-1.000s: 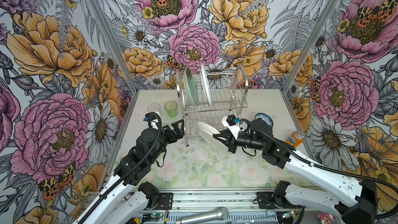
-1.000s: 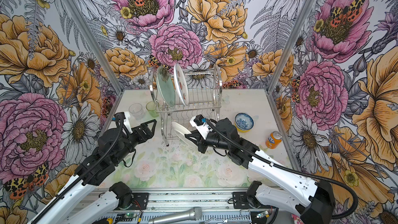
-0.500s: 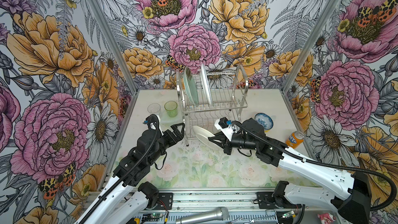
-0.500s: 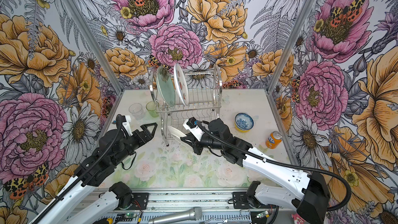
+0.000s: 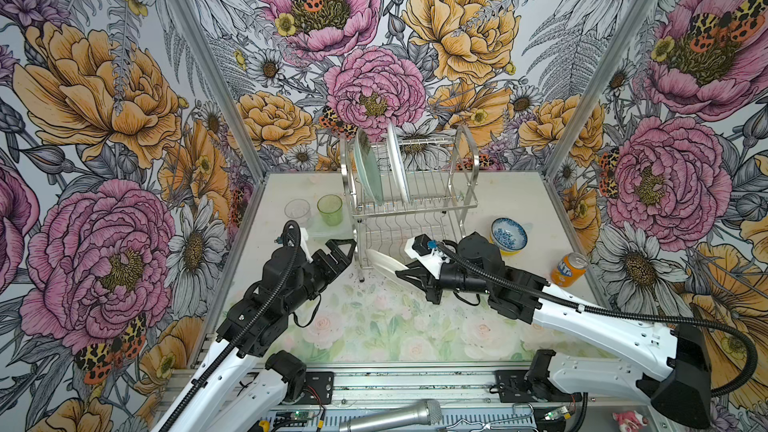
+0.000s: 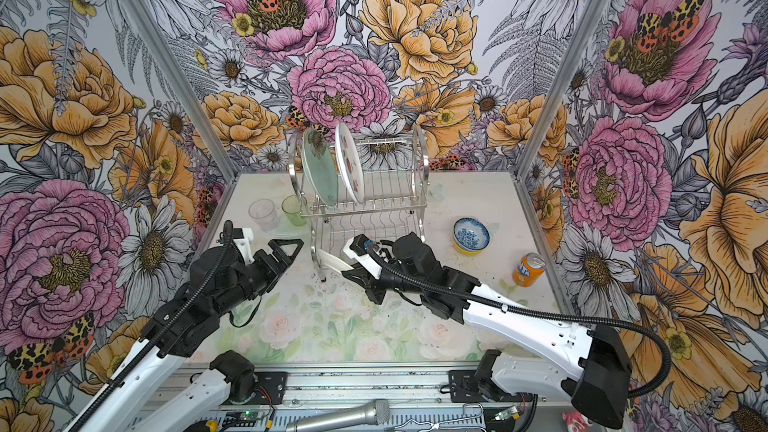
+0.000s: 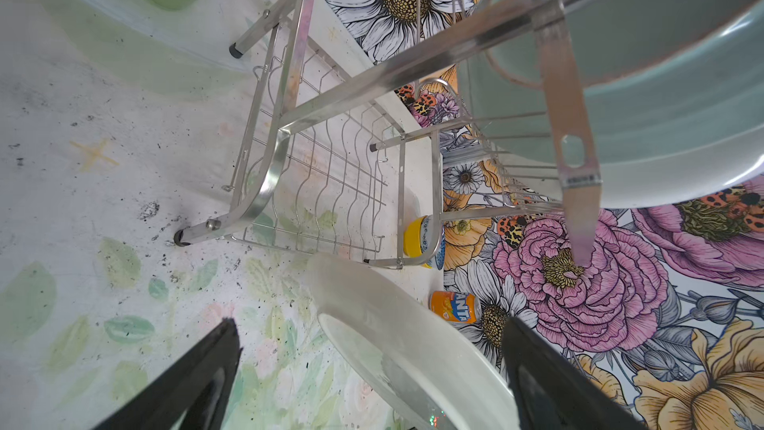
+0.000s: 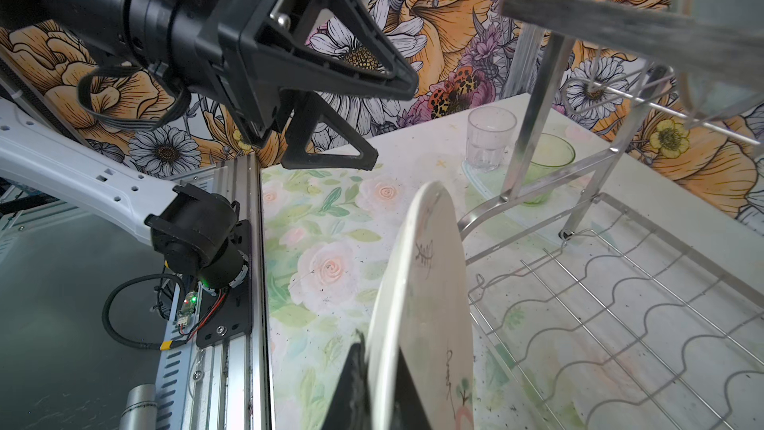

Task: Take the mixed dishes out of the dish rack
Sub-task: 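Carry the white plate toward the left gripper, tilting it flat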

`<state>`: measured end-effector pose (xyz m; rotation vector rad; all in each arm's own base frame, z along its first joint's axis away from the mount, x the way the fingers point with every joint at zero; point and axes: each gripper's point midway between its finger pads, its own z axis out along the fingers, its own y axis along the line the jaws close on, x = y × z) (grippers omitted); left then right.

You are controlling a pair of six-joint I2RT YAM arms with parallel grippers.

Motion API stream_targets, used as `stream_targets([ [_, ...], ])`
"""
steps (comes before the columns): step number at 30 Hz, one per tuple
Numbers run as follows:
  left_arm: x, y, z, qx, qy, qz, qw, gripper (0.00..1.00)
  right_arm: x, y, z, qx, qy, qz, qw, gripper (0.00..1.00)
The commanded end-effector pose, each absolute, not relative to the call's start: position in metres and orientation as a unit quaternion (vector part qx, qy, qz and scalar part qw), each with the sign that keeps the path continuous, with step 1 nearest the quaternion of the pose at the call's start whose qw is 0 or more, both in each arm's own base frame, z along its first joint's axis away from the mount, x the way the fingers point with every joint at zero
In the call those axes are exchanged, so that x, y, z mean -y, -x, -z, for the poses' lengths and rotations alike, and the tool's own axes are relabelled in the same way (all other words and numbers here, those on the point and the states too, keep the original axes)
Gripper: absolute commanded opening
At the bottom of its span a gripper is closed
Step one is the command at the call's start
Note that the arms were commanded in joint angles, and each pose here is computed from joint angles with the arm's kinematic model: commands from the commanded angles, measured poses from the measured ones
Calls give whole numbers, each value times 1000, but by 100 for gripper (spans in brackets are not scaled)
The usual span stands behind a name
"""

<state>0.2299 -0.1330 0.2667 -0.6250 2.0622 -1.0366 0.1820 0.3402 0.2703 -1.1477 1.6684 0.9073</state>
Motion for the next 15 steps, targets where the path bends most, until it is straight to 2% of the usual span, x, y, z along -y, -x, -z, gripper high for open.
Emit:
stream_targets([
  [1,138,-228,-272,-799,242,424,352,99,-352,-187,-333,-610,460,-379,523,0],
  [15,146,-233,-266,-794,244,447,333,99,-372,-184,-331,-599,480,-367,525,0],
])
